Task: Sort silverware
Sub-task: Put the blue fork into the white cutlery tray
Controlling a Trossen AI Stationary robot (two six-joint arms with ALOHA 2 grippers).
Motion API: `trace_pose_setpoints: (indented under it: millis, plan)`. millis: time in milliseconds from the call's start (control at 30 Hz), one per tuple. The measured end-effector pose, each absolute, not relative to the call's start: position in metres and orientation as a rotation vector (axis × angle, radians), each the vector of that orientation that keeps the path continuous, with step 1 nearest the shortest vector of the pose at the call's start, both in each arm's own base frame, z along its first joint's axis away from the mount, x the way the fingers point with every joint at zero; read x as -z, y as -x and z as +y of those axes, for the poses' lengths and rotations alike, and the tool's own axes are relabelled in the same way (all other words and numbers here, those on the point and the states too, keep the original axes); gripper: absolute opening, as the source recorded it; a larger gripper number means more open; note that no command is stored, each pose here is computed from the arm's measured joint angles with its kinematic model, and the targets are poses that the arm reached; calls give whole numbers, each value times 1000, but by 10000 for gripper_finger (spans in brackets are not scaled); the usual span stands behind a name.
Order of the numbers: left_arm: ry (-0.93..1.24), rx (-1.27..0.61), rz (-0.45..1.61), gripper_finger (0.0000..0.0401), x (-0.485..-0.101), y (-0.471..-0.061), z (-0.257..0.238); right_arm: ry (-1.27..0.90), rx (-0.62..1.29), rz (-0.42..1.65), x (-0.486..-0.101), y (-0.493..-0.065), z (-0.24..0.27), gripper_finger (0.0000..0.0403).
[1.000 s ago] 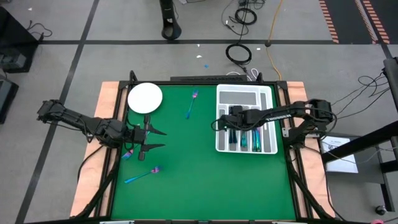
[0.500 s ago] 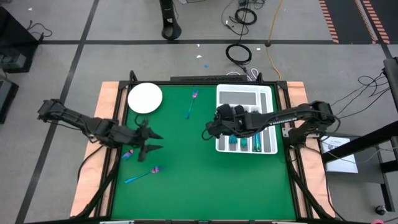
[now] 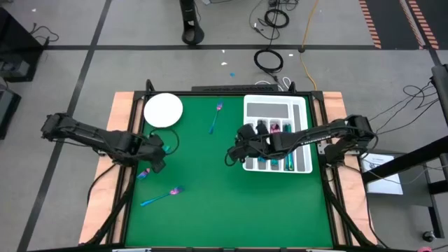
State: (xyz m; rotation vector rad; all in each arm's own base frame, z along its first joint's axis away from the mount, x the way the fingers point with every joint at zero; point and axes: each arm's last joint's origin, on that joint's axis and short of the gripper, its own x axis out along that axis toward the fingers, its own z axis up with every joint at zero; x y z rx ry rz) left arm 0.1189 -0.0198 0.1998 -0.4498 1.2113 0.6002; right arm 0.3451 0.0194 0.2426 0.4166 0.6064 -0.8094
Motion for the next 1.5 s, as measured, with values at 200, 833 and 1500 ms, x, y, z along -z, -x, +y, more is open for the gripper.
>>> trace_pose_setpoints:
  millis: [200,833,1500]
  plan:
    - [444,-596,1371,190,-180,-132,-16,-379,710,648,-236,-350,33,80]
    - [477,-504,1827,189,-133,-155,9,-325,640,662,-237,-350,48,80]
    - [615,-351,1813,33,-130,-156,24,-308,577,672,-237,-346,71,80]
